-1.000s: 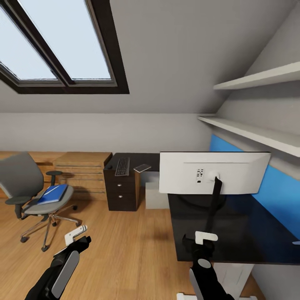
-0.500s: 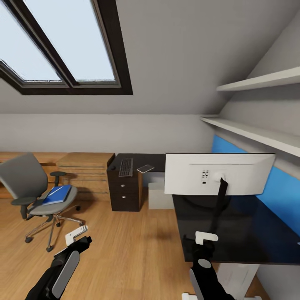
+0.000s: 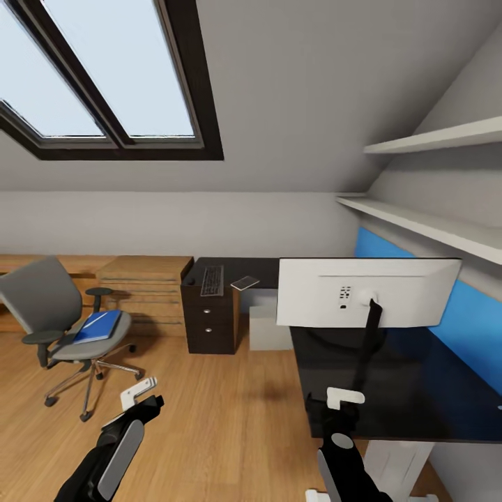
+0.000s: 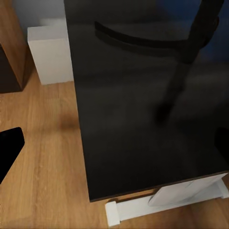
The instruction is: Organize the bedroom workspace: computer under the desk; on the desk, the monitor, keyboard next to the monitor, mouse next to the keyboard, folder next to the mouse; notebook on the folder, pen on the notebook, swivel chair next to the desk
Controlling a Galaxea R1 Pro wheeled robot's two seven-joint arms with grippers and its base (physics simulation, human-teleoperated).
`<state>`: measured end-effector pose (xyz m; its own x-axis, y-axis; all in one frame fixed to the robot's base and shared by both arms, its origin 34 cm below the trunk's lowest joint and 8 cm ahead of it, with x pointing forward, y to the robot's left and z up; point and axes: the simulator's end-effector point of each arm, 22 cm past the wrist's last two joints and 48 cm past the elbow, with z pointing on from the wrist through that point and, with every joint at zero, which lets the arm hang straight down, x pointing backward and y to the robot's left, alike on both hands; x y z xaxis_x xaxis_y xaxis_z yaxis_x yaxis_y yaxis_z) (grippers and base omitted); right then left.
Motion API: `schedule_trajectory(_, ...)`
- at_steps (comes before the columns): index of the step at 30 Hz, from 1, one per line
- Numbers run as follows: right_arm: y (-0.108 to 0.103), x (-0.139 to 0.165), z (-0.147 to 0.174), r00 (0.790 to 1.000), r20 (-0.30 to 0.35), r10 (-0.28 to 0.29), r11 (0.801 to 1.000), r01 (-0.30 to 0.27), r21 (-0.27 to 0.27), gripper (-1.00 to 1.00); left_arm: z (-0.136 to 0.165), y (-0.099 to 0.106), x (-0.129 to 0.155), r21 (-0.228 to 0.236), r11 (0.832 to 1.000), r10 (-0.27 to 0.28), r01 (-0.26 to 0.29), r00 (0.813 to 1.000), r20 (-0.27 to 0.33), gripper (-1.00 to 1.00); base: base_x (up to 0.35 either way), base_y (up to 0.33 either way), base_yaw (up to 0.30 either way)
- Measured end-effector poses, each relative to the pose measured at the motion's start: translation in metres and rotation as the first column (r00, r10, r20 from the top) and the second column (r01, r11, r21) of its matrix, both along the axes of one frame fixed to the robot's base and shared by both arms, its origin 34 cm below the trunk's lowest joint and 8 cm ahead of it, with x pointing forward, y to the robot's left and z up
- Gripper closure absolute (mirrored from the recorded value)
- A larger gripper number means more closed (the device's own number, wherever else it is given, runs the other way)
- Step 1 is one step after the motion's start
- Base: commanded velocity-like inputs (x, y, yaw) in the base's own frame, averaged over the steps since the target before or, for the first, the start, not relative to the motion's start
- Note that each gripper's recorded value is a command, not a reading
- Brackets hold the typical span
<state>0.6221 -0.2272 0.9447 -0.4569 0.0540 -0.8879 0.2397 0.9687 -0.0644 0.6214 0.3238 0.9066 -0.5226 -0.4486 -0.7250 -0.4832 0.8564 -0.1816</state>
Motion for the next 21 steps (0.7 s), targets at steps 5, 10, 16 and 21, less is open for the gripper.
schedule_trajectory(5, -0.0001, -0.0023, 0.0029, 1.0, -0.001, 0.001, 1.0, -0.001, 0.0, -1.0, 0.003, -0.0015, -0.0022, -0.004, 1.0, -0.003, 0.003, 1.0, -0.001, -1.0, 0.032, 0.18, 0.0)
schedule_trajectory(10, -0.0004, -0.0045, 0.0059, 1.0, -0.002, 0.001, 1.0, -0.001, -0.001, -1.0, 0.0058, -0.002, -0.0045, -0.004, 1.0, -0.004, 0.004, 1.0, -0.002, -1.0, 0.101, 0.286, 0.0)
schedule_trajectory(16, -0.0005, -0.0044, 0.006, 1.0, 0.0, 0.001, 1.0, -0.001, -0.001, -1.0, 0.0056, -0.0018, -0.0046, -0.004, 1.0, -0.003, 0.003, 1.0, -0.003, -1.0, 0.118, 0.313, 0.0)
schedule_trajectory(21, -0.0009, -0.0039, 0.0069, 1.0, 0.002, 0.0, 1.0, 0.0, -0.001, -1.0, 0.0053, -0.004, -0.0043, -0.008, 1.0, -0.004, 0.004, 1.0, -0.002, -1.0, 0.119, 0.189, 0.0)
